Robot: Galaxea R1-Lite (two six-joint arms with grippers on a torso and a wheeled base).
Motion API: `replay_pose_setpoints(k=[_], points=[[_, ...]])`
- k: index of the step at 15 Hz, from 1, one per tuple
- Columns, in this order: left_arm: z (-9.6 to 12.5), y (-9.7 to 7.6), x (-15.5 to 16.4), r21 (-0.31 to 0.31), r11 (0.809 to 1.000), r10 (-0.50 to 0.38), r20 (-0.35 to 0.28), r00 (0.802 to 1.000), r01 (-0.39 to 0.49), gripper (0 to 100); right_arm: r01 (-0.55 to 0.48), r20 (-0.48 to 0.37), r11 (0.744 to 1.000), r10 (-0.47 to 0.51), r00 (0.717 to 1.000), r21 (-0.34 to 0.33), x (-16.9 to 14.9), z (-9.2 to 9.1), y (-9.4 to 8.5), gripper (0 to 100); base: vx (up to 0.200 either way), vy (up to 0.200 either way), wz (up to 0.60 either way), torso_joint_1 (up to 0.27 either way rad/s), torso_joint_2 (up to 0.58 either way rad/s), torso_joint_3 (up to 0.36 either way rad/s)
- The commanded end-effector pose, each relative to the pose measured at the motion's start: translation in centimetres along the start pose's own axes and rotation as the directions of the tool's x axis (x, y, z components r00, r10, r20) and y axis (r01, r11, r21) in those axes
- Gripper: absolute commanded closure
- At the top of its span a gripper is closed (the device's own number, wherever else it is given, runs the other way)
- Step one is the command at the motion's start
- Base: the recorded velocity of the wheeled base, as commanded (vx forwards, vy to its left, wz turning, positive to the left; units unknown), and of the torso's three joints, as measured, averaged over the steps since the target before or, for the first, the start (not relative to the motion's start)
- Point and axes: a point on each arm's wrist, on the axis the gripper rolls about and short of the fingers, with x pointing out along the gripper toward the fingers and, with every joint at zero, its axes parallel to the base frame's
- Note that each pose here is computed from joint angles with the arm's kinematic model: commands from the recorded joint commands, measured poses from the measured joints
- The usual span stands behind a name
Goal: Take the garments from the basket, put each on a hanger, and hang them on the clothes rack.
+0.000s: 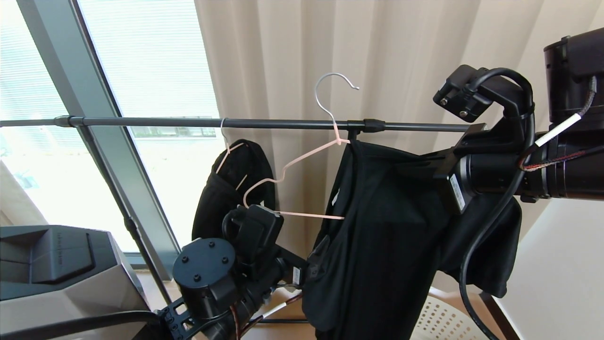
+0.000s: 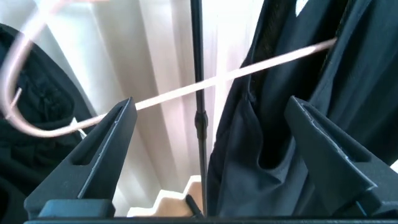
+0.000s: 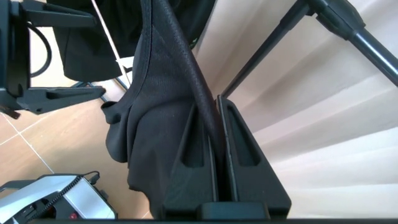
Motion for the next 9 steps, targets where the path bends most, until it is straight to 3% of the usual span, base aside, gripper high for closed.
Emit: replay_pose_setpoints(k=[1,9], points=[[-1.2,-0.6,0.3,0.011,1.000,-0.012,-0.035,0.999,0.013,0,-0.008,0.004,1.000,0.008,1.000,-0.003,-0.1,0.1,0.2,100,0.000,0.000,0.00,0.000,0.00,0.000],[-2.7,-1.2,0.4,0.037,0.999,-0.018,-0.087,0.996,0.021,0,-0.002,0.025,1.000,0.002,1.000,-0.002,-0.8,0.3,0.2,100,0.000,0.000,0.00,0.000,0.00,0.000]])
